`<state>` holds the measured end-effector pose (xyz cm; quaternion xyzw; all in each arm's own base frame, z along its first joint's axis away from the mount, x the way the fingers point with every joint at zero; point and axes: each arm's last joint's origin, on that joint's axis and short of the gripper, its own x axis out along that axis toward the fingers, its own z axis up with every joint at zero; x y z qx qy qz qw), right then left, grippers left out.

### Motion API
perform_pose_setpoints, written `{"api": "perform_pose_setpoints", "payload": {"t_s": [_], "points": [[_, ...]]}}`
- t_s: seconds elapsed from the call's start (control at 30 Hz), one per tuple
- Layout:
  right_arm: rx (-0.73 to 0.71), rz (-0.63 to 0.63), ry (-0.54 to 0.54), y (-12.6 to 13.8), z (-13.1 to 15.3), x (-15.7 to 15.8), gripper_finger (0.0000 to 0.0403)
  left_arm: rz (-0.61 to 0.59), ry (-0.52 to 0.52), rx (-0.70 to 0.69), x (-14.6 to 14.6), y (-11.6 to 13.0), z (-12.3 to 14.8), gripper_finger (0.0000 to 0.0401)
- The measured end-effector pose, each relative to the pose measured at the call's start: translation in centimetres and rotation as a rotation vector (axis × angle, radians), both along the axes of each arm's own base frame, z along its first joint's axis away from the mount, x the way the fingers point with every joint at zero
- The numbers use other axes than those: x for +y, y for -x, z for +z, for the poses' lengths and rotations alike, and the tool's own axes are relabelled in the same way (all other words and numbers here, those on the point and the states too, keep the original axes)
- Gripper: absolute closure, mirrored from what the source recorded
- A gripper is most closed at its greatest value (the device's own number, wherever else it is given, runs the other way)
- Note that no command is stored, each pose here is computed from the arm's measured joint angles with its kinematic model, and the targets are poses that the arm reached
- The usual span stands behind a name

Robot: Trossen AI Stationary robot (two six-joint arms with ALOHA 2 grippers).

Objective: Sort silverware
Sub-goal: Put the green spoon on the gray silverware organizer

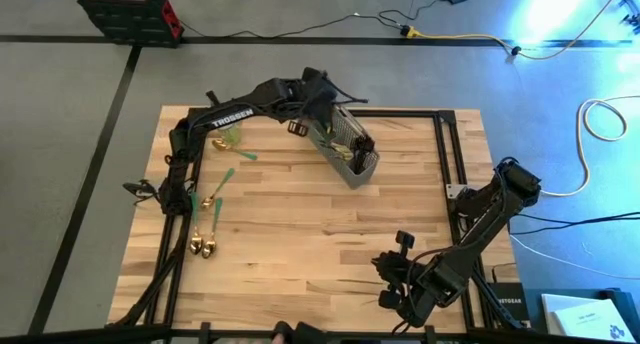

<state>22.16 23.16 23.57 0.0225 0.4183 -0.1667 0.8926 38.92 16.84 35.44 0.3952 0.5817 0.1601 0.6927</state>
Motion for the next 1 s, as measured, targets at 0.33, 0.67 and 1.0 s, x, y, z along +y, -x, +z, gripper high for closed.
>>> {"api": "perform_pose_setpoints", "payload": {"t_s": [0.33,0.67,1.0], "points": [[0.02,0.006,-0.015,0.1,0.0,0.0,0.0403,0.057,0.009,-0.158,-1.2,0.6,2.1,0.0232],[0.045,0.131,0.139,0.0,0.0,-0.2,0.0403,0.163,0.404,-0.575,-4.7,7.2,8.7,0.0231],[0.038,0.275,0.368,-2.2,0.4,-1.5,0.0403,0.325,0.631,-0.548,-11.4,12.6,3.9,0.0231]]}}
